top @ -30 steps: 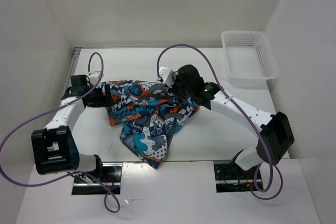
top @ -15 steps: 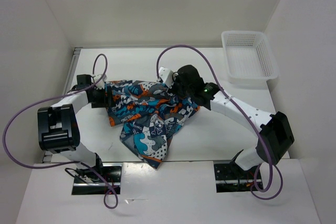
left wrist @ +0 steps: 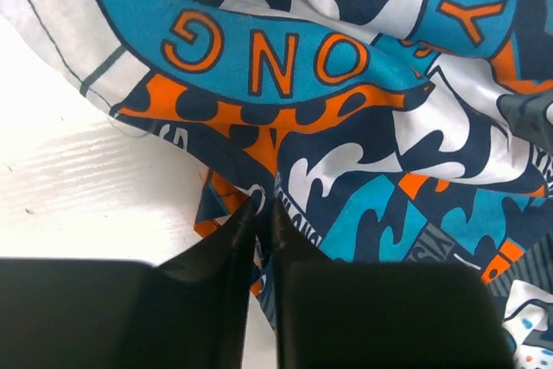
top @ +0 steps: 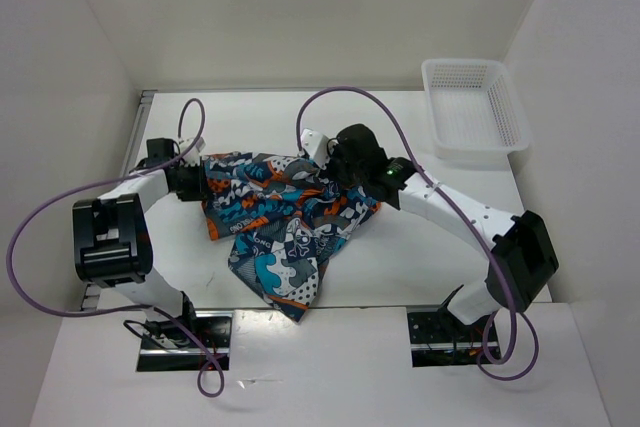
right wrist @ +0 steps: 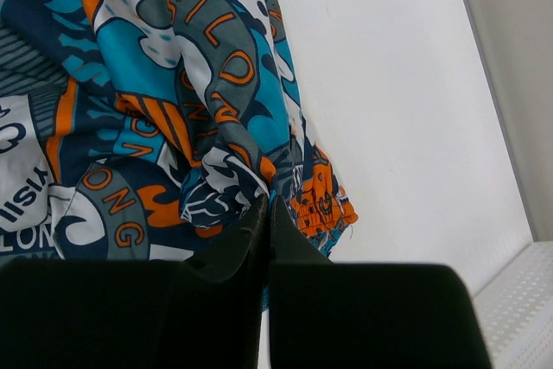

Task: Fold and stack the shorts
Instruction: Flatten the shorts out, then fold the shorts

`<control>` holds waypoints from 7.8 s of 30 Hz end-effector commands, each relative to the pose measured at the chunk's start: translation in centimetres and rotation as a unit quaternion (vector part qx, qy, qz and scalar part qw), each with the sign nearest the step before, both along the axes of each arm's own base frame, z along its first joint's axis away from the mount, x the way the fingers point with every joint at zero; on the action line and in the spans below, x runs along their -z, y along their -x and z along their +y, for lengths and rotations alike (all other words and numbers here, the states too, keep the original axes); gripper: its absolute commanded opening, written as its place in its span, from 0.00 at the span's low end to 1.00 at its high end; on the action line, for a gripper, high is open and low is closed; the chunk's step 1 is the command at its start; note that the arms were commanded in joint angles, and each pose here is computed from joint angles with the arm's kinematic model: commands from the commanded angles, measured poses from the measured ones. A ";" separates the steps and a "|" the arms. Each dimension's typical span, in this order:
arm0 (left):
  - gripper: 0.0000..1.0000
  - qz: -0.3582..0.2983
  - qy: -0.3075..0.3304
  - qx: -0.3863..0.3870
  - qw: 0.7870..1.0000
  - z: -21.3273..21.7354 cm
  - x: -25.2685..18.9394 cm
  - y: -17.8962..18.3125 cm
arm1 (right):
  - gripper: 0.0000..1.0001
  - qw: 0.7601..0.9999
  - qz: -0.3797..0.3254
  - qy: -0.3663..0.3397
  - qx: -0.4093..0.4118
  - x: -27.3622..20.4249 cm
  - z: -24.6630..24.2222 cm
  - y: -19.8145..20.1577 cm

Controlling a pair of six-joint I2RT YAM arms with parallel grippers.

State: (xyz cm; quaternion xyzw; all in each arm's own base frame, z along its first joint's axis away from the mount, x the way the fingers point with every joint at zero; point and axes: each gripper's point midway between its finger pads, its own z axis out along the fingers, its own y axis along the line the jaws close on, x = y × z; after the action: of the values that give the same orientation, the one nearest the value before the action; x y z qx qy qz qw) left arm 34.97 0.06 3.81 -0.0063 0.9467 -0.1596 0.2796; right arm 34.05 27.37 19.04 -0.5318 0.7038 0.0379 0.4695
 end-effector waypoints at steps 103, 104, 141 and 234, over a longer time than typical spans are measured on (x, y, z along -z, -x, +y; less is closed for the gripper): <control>0.73 0.152 0.018 -0.072 0.986 3.1 -1.5 7.2 | 0.60 0.853 0.403 -0.205 0.259 13.7 -8.2 2.8; 0.75 0.157 0.020 -0.072 0.985 3.0 -1.2 7.5 | 0.60 0.848 0.408 -0.210 0.265 13.9 -8.1 2.7; 0.00 -0.194 -0.029 -0.046 0.979 6.3 -26.0 -6.4 | 0.00 0.932 0.062 -0.320 0.156 -16.2 -9.8 -16.6; 0.00 -0.598 -0.192 -0.184 0.756 4.0 -53.8 15.5 | 0.00 0.916 -0.194 -0.347 -0.043 -40.9 -10.4 8.5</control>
State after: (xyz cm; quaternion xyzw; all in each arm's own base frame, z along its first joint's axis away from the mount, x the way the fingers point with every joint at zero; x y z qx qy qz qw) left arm 22.10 3.05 52.72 -0.0046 0.6456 0.0722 0.7602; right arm 30.72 18.01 54.42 -0.3651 0.5798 0.1762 0.7067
